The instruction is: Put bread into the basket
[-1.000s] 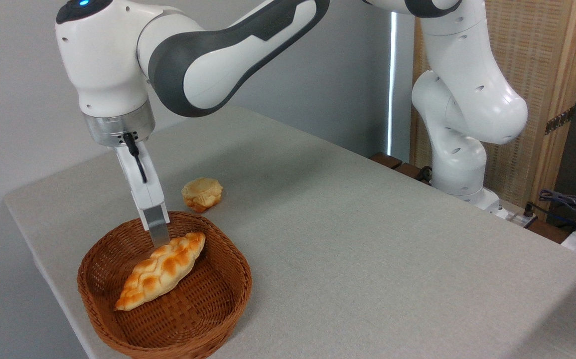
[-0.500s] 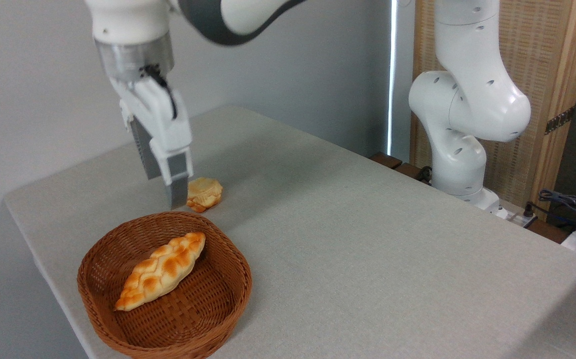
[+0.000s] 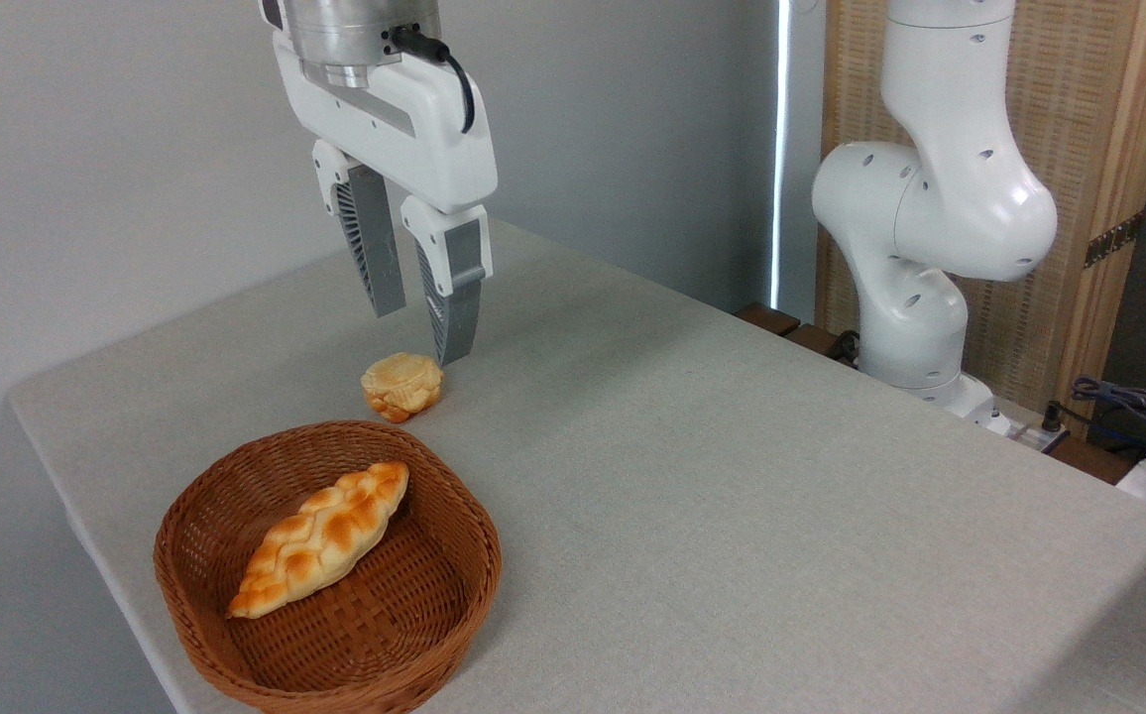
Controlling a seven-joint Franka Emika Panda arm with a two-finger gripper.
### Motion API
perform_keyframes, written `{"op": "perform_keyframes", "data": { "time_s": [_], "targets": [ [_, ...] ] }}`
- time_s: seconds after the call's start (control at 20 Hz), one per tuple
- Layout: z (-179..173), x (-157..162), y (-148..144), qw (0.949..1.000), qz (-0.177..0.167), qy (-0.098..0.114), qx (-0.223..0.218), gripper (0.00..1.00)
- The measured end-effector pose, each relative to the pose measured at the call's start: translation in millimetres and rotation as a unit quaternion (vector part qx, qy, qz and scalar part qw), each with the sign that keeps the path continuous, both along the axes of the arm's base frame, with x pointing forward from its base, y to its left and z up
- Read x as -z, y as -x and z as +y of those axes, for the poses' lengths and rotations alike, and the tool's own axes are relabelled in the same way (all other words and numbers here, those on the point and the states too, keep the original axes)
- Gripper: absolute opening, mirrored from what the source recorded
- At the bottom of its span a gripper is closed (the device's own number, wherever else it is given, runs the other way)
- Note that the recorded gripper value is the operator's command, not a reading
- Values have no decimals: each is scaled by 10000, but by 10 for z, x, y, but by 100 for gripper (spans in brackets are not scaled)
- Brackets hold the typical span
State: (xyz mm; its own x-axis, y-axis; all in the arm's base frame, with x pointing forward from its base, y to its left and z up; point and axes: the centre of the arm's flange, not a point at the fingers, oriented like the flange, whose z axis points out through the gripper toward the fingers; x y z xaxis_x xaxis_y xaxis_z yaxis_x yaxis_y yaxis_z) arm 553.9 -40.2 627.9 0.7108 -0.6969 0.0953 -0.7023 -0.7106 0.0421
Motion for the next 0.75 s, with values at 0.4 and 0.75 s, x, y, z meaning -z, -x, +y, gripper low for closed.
{"op": "perform_keyframes", "data": {
  "time_s": [0.4,0.75],
  "targets": [
    [203,-48,38,9998,-34,-2,-183,100],
    [236,-23,38,9998,-8,1,-211,100]
  ]
}}
